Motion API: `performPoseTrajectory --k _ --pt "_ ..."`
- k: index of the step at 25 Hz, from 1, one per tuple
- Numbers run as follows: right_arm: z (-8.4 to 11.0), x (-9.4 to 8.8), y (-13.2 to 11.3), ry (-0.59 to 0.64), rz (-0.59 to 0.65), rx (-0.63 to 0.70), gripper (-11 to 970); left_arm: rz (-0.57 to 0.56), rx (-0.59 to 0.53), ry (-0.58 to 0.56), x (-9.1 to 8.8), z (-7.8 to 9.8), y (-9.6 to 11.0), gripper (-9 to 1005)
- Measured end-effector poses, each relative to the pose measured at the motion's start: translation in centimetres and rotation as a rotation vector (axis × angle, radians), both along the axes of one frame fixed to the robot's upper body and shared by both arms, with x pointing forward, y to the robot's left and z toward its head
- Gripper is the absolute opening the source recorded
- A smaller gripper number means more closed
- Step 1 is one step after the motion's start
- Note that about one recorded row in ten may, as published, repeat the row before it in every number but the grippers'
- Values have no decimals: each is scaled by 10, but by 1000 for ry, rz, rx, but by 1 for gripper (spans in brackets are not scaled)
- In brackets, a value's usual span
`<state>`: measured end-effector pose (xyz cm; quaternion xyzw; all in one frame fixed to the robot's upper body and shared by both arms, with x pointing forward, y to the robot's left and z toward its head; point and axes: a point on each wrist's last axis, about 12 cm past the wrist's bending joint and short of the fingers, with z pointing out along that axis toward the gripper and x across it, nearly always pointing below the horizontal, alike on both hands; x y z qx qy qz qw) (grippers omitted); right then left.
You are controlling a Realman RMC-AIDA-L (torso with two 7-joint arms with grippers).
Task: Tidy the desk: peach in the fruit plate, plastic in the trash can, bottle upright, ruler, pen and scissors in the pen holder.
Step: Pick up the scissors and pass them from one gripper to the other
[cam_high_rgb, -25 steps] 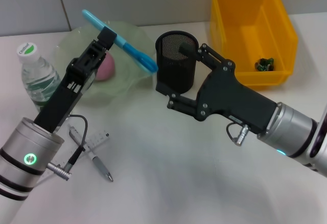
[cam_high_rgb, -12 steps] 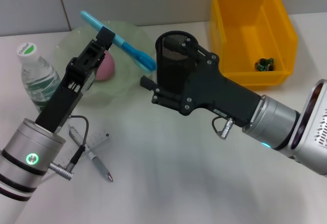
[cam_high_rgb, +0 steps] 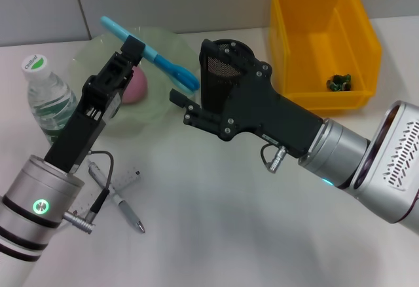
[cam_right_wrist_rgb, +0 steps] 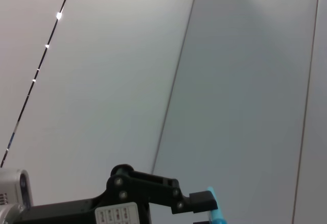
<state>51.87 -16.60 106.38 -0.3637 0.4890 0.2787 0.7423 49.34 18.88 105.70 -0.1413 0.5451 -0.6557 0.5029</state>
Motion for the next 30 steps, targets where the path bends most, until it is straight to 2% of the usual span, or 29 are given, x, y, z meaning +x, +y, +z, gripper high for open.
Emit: performPoseTrajectory --k 16,26,30 --pt "1 2 7 16 11 -1 707 -2 -15 11 0 0 -1 291" --pt "2 4 9 15 13 -3 252 1 -18 12 1 0 -1 298" --pt "2 5 9 13 15 -5 201 2 -18 12 1 0 -1 301"
